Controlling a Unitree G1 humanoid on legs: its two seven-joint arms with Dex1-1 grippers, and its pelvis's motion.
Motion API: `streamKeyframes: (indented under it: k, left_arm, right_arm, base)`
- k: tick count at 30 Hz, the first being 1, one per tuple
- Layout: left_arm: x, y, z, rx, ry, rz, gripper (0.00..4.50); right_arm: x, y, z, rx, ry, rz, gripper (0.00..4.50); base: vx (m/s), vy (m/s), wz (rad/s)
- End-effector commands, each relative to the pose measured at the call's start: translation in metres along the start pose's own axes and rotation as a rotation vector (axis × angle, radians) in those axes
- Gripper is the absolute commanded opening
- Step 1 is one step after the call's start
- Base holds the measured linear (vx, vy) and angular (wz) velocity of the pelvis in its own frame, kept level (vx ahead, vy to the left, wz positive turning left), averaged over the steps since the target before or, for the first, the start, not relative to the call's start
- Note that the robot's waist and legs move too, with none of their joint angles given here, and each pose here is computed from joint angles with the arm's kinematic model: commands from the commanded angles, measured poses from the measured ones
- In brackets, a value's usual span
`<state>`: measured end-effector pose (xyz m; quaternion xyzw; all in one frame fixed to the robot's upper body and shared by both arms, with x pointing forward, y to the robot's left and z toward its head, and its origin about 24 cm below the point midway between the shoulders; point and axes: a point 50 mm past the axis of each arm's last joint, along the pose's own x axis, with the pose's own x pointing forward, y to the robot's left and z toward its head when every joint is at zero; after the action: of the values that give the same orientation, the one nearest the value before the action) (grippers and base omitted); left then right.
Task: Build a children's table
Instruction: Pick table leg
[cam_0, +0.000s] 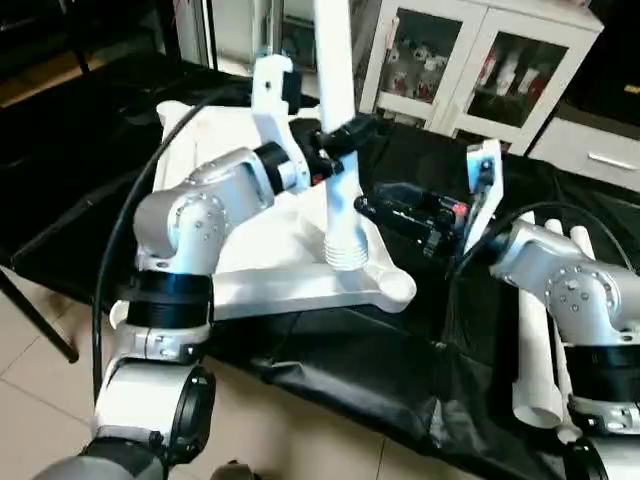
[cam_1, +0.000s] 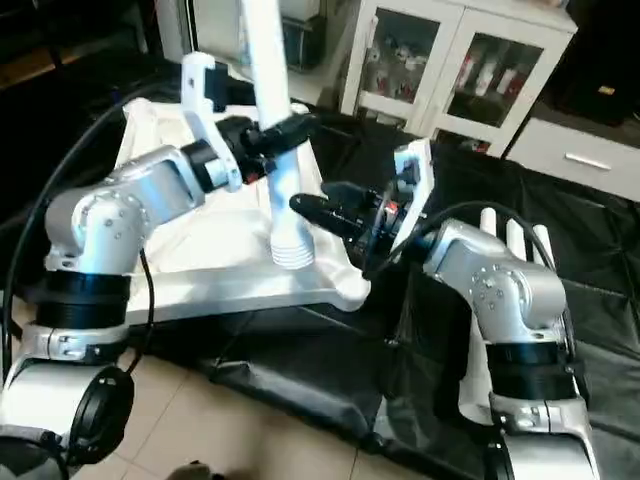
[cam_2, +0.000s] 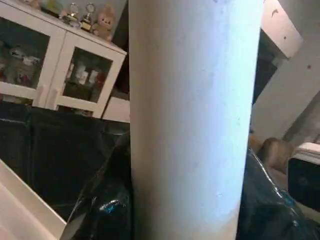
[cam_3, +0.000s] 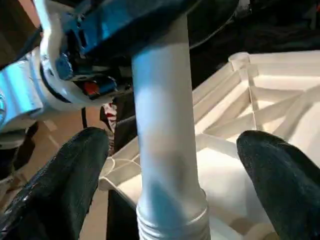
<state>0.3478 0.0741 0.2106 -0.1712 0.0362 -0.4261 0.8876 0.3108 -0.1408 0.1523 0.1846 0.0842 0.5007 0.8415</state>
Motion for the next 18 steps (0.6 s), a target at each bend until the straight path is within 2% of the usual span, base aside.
streamKeyframes:
  k: [1,8,10,12,14,18]
  left_arm:
    - [0.004,-0.007,0.004,0.034,-0.003,-0.024,1.88]
    - [0.005,-0.007,0.002,0.042,0.000,-0.015,1.88]
    - [0.005,-0.007,0.001,0.044,0.002,-0.017,1.88]
    - [0.007,-0.009,-0.001,0.045,0.009,-0.026,1.88]
    - [0.007,-0.010,-0.002,0.046,0.011,-0.027,1.88]
    - [0.007,-0.010,-0.003,0.053,0.015,-0.026,1.88]
  right_arm:
    - [0.002,0.002,0.004,-0.023,0.027,-0.001,4.50]
    - [0.018,0.007,-0.001,-0.137,0.096,-0.057,4.50]
    - [0.021,0.008,-0.002,-0.142,0.096,-0.064,4.50]
    - [0.033,0.007,-0.005,-0.161,0.085,-0.102,4.50]
    - [0.037,0.007,-0.006,-0.165,0.080,-0.110,4.13]
    - [0.043,0.009,-0.008,-0.150,0.071,-0.095,3.82]
  base:
    - [0.000,0.000,0.00]
    - [0.000,0.000,0.00]
    - [0.000,0.000,0.00]
    - [0.000,0.000,0.00]
    - [0.000,0.000,0.00]
    - [0.000,0.000,0.00]
